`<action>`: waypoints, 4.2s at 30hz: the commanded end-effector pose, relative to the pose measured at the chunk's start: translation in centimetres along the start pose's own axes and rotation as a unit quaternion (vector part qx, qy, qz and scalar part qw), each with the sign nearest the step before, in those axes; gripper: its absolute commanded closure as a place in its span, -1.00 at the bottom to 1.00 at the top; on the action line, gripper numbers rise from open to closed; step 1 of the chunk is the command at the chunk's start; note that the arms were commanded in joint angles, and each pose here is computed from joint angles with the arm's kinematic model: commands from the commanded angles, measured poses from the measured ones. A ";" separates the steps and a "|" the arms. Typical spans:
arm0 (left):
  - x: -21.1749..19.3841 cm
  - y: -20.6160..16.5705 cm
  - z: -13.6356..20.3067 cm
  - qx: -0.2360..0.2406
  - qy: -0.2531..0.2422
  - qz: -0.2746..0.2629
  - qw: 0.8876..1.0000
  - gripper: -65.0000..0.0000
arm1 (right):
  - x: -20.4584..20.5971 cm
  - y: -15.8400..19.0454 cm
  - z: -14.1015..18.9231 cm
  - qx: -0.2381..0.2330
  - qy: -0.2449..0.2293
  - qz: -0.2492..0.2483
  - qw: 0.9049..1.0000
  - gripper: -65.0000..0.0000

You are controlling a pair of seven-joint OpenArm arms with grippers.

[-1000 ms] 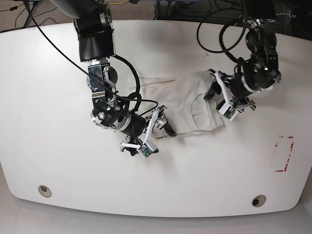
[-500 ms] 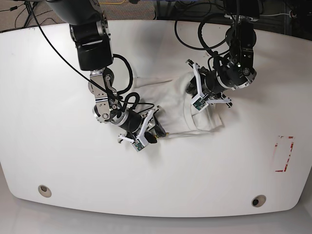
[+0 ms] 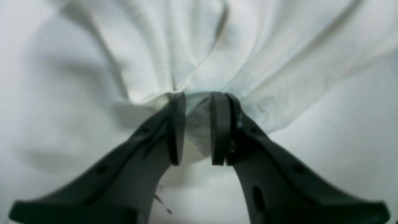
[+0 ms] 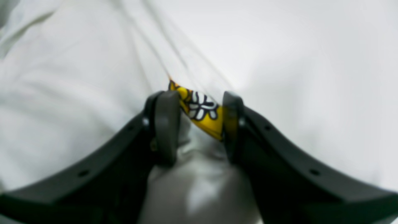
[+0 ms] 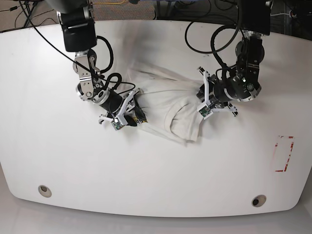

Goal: Layout the t-shirt on the table in an organized manner, then fold the t-shirt properly
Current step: 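Grasp the bundle edges with both grippers and square the fold, then open the right gripper and pinch the bundle with the left gripper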

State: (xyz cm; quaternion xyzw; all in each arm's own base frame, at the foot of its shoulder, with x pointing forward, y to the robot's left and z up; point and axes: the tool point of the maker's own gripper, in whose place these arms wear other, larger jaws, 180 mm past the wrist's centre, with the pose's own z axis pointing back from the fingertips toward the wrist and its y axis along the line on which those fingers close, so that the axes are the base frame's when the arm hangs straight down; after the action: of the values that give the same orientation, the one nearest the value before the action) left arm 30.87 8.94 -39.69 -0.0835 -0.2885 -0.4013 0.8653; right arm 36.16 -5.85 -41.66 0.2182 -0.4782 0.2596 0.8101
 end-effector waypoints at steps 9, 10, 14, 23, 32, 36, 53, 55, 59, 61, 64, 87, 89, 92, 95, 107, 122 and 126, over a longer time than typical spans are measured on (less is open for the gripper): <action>3.9 4.5 -2.3 -0.001 -0.012 -0.003 1.000 0.63 | -0.6 3.3 3.2 -0.029 -0.013 -0.030 0.999 0.33; 4.6 4.9 -2.3 0.001 -0.024 -0.005 1.000 0.63 | -0.4 3.7 3.4 -0.030 -0.014 -0.031 0.999 0.33; 6.5 6.9 -1.6 0.017 -0.045 -0.011 0.999 0.63 | 0.8 4.8 3.8 -0.028 -0.017 -0.021 0.999 0.33; 10.9 10.3 3.2 0.085 -0.082 -0.054 0.991 0.63 | 5.7 5.0 5.1 -0.044 -0.030 0.033 0.998 0.33; 11.2 5.6 6.0 0.102 -0.106 -0.066 0.987 0.63 | 7.9 4.8 6.2 -0.057 -0.032 0.066 0.996 0.33; 9.5 1.3 5.2 0.070 -0.107 -0.051 0.991 0.63 | 7.6 4.1 5.5 -0.057 -0.026 0.060 0.996 0.33; 0.9 -7.5 1.1 -0.041 -0.052 0.032 0.997 0.63 | 2.5 2.9 1.7 -0.030 -0.011 -0.018 0.999 0.33; -0.5 -7.2 0.6 -0.044 -0.039 0.034 0.998 0.63 | 1.7 2.9 1.4 -0.028 -0.004 -0.026 0.999 0.33; -2.7 -6.3 0.1 -0.046 -0.022 0.038 0.998 0.63 | 1.0 3.0 1.4 -0.028 0.003 -0.033 0.999 0.33; -3.7 -5.2 0.3 -0.037 -0.016 0.041 0.998 0.63 | 0.3 3.4 1.7 -0.027 0.009 -0.037 0.999 0.33; -4.3 -3.9 0.8 -0.023 -0.014 0.044 0.999 0.63 | 0.1 3.8 1.9 -0.026 0.009 -0.037 0.999 0.33; 1.7 1.3 6.3 0.076 -0.058 -0.034 0.995 0.63 | 8.0 4.1 5.2 -0.056 -0.018 0.062 0.996 0.33; 2.3 0.8 6.4 0.074 -0.069 -0.034 0.994 0.63 | 8.5 4.2 5.0 -0.055 -0.018 0.060 0.996 0.33; 2.1 -0.3 5.9 0.065 -0.070 -0.020 0.995 0.63 | 9.8 4.3 4.3 -0.057 -0.027 0.060 0.996 0.33; 1.2 -1.5 5.5 0.051 -0.062 -0.010 0.997 0.63 | 10.2 4.3 3.6 -0.054 -0.030 0.052 0.997 0.33; -3.8 -6.0 3.8 -0.004 -0.010 0.035 0.999 0.63 | 9.3 3.8 -1.2 -0.020 -0.021 0.001 1.000 0.33; -5.4 -7.9 3.7 -0.024 0.004 0.049 0.999 0.63 | 5.2 0.0 -4.6 -0.012 -0.026 -0.070 0.997 0.33; -3.9 -7.4 4.5 -0.010 -0.017 0.035 0.999 0.63 | 7.2 -1.3 -3.3 -0.026 -0.032 -0.038 0.998 0.33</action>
State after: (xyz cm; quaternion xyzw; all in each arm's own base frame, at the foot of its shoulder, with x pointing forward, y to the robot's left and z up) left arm 21.07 8.21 -39.95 -0.1196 -0.2831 -0.3626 0.8798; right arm 39.87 -2.78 -40.79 0.2338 -0.4552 0.2044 0.8344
